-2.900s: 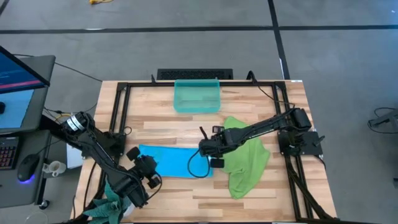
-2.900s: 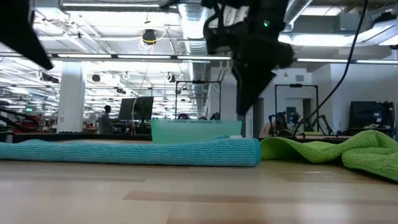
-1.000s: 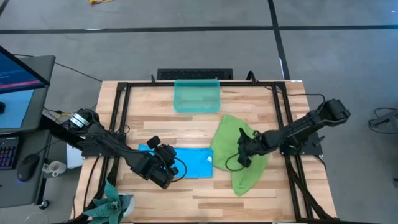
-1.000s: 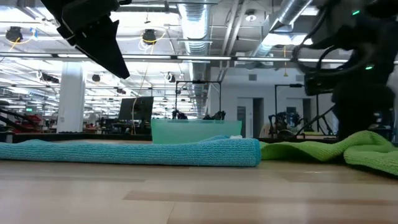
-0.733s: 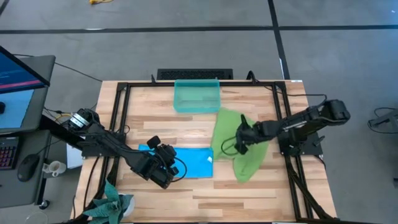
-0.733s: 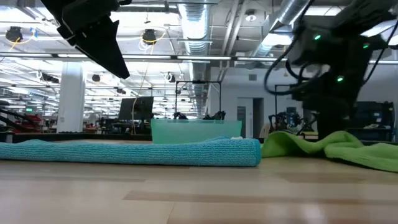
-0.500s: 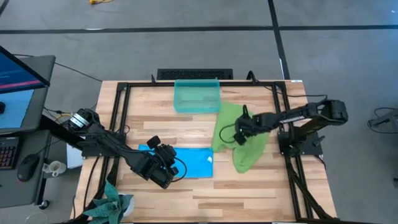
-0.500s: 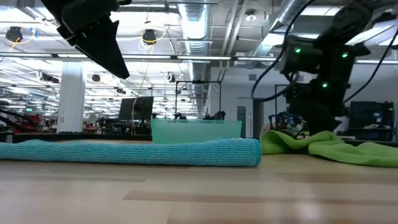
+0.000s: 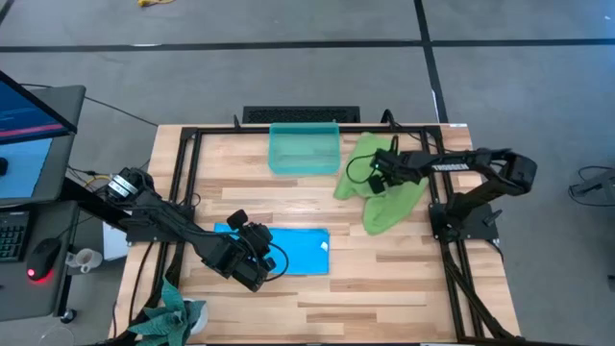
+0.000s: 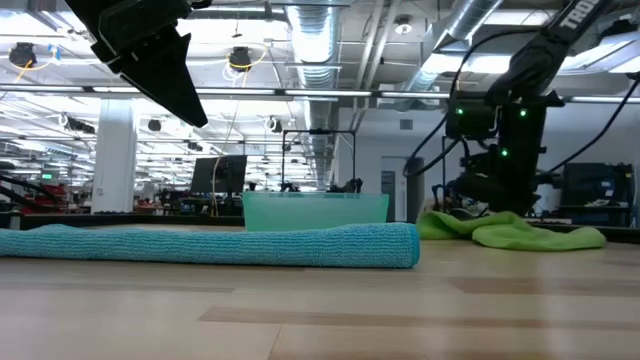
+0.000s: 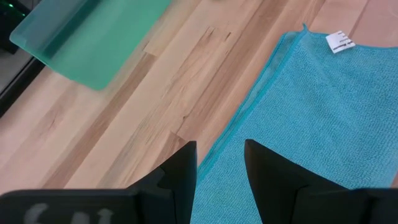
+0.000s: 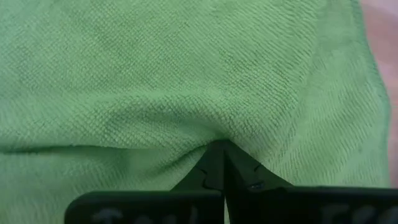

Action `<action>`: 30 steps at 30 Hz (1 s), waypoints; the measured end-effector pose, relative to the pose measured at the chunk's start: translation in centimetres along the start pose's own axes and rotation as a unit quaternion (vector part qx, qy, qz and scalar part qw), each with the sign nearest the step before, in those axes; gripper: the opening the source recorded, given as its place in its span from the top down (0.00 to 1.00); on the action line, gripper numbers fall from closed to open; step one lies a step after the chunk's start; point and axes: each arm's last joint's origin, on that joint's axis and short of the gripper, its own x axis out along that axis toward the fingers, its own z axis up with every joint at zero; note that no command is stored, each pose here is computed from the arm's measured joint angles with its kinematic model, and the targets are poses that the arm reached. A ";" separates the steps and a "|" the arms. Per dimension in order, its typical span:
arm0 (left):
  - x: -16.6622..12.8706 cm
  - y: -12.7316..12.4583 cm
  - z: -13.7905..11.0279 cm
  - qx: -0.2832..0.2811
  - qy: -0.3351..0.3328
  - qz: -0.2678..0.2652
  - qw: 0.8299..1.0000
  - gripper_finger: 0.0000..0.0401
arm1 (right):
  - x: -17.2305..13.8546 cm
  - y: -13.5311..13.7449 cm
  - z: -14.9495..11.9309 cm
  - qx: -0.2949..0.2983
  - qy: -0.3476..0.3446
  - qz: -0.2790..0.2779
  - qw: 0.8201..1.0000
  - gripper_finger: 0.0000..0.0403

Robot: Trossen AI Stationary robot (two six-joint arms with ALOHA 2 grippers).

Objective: Roll microfiber towels into tight, uniform cylinder then place into a basket
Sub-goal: Adjust the green microfiber cloth

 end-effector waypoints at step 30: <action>0.0 0.0 -0.1 0.009 0.009 -0.006 1.000 0.68 | -8.0 6.0 -5.2 -0.170 -0.064 0.075 0.981 0.95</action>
